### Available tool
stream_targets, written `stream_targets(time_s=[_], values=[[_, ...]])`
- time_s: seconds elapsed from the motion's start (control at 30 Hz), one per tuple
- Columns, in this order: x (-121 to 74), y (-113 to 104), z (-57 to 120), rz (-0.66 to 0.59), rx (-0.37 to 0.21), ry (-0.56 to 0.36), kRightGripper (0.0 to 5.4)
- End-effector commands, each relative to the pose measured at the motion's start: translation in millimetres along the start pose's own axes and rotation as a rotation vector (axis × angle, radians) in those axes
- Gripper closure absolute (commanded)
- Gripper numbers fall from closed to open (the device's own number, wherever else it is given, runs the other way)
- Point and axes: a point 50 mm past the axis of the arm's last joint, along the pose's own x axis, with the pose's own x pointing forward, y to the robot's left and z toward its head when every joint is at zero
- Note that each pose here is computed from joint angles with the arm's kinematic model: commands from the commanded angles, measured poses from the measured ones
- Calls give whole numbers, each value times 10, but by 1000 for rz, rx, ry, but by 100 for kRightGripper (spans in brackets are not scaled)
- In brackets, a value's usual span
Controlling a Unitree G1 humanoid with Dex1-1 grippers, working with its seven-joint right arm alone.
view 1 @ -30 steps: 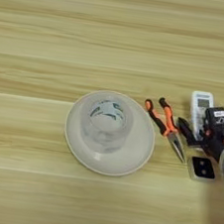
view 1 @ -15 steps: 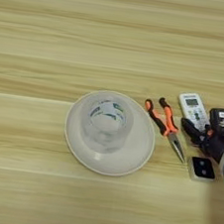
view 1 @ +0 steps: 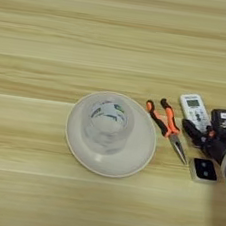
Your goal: Move the objects on the table
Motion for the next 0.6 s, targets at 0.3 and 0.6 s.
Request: stream_targets(time_s=[0.3,0.6], values=[[-78,21,300,-15,-45,-120,252],[-126,62,357,-6,-44,-145,252]])
